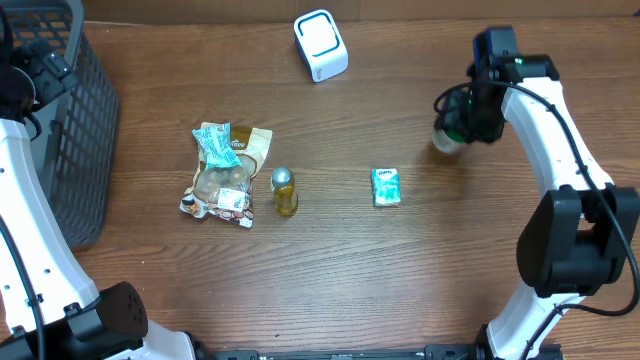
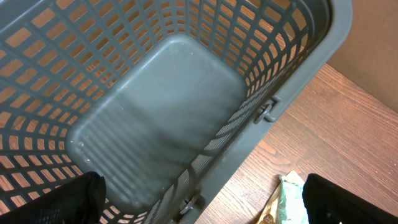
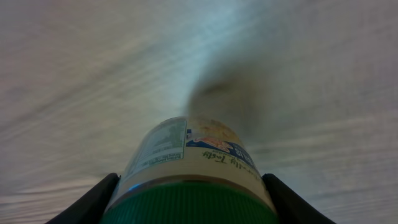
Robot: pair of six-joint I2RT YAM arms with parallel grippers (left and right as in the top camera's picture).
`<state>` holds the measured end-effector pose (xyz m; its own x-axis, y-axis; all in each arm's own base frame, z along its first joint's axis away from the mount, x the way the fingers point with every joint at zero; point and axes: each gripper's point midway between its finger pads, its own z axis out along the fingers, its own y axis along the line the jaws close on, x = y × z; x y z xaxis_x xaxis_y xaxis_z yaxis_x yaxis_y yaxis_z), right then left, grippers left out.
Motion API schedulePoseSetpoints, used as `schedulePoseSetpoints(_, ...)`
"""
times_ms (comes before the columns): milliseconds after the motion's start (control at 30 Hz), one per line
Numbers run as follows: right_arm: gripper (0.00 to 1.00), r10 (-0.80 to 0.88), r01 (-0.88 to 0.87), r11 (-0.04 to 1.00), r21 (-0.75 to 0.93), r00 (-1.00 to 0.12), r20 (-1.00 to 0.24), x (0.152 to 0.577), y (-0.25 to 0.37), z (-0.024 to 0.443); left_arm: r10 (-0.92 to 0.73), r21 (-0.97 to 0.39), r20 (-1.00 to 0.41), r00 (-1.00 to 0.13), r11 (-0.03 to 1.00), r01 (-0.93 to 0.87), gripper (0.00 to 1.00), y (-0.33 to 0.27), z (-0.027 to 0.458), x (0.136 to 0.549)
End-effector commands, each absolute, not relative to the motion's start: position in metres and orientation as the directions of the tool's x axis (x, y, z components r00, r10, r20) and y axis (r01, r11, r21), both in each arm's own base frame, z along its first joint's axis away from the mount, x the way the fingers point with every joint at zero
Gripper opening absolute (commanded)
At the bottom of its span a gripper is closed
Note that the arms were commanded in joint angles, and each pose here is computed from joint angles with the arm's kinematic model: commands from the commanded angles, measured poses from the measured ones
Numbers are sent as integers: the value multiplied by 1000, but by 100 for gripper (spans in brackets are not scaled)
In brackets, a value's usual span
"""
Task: Scan the item barcode
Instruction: 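Move the jar to the table's right side and release it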
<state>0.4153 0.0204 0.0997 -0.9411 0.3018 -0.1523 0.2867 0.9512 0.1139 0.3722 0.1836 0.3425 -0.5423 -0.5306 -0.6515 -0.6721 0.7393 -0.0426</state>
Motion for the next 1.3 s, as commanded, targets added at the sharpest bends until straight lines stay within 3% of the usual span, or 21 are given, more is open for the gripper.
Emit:
schedulePoseSetpoints(0, 24, 326, 318, 945, 81, -937, -125, 403, 6, 88, -517, -31, -658, -548, 746, -665, 99, 186, 344, 373)
schedulePoseSetpoints(167, 27, 346, 343, 938, 60, -936, -65, 386, -3, 71, -517, -31, -658, -548, 746, -665, 99, 186, 344, 373)
schedulePoseSetpoints(400, 40, 347, 345, 937, 50, -937, -36, 375, -3, 56, -517, -31, -658, -548, 746, -665, 100, 186, 344, 373)
schedulePoseSetpoints(433, 46, 347, 345, 937, 49, -937, -33, 374, -3, 55, -517, -31, -658, -548, 746, -665, 100, 186, 344, 373)
schedulePoseSetpoints(533, 52, 346, 345, 938, 48, -938, -31, 373, -3, 55, -517, -31, -658, -548, 746, -665, 100, 186, 344, 373)
schedulePoseSetpoints(633, 68, 346, 345, 937, 48, -938, -31, 373, -3, 55, -517, -31, -658, -548, 746, -665, 100, 186, 344, 373)
schedulePoseSetpoints(700, 84, 346, 345, 937, 48, -938, -31, 373, -3, 55, -517, -31, -658, -548, 746, -665, 100, 186, 344, 373)
schedulePoseSetpoints(767, 89, 346, 345, 937, 48, -938, -30, 373, -3, 55, -517, -31, -658, -548, 746, -665, 100, 186, 344, 373)
schedulePoseSetpoints(967, 91, 343, 341, 939, 51, -938, -52, 379, -4, 55, -517, -31, -658, -548, 746, -665, 100, 186, 344, 373)
schedulePoseSetpoints(1100, 91, 343, 345, 938, 15, -923, -174, 404, -17, 58, -517, -31, -658, -548, 746, -665, 100, 186, 344, 373)
schedulePoseSetpoints(1133, 91, 341, 351, 937, 7, -905, -253, 421, -23, 62, -517, -31, -658, -548, 746, -665, 99, 186, 344, 373)
schedulePoseSetpoints(1267, 88, 338, 335, 939, 71, -870, -360, 452, -19, 71, -517, -31, -658, -548, 746, -665, 99, 186, 344, 373)
